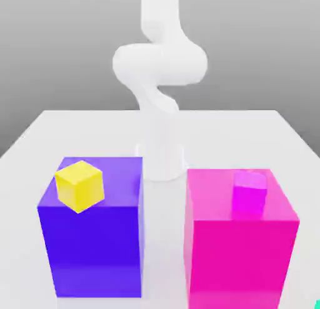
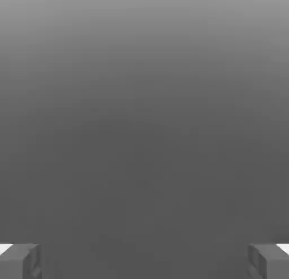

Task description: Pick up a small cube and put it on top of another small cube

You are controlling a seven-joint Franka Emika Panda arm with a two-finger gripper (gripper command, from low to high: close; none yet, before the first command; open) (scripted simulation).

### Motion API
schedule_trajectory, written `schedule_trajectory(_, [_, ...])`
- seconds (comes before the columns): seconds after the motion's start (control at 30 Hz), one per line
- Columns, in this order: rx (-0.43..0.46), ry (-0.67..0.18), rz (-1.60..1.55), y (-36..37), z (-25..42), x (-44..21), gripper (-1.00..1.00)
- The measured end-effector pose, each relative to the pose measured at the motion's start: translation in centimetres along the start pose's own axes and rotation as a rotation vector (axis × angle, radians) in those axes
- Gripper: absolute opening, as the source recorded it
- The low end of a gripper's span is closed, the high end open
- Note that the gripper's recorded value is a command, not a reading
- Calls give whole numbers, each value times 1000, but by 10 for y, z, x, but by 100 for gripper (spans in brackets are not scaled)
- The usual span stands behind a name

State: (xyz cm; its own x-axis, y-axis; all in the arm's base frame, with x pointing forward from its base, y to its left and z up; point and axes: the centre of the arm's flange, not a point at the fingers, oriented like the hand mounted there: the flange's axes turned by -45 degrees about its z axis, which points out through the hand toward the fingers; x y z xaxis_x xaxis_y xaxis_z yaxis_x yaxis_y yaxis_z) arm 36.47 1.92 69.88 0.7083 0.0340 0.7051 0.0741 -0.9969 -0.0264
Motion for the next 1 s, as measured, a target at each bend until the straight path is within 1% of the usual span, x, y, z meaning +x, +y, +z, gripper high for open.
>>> schedule_trajectory(0.17, [150,-113,-173,-66,94,-14,0])
schedule_trajectory(0.3, [215,-243,-344,-125,175,-64,0])
schedule_trajectory(0.43, [272,-375,-531,-181,240,-138,0])
schedule_trajectory(0.53, [316,-470,-679,-218,276,-205,0])
schedule_trajectory(0.7, [401,-621,-957,-267,307,-335,0])
schedule_trajectory(0.77, [420,-680,-1049,-269,313,-382,0])
schedule_trajectory(0.83, [420,-703,-1074,-265,325,-405,0])
schedule_trajectory(0.97, [421,-710,-1081,-263,353,-437,0])
schedule_trajectory(1.0, [421,-710,-1081,-262,359,-444,-100])
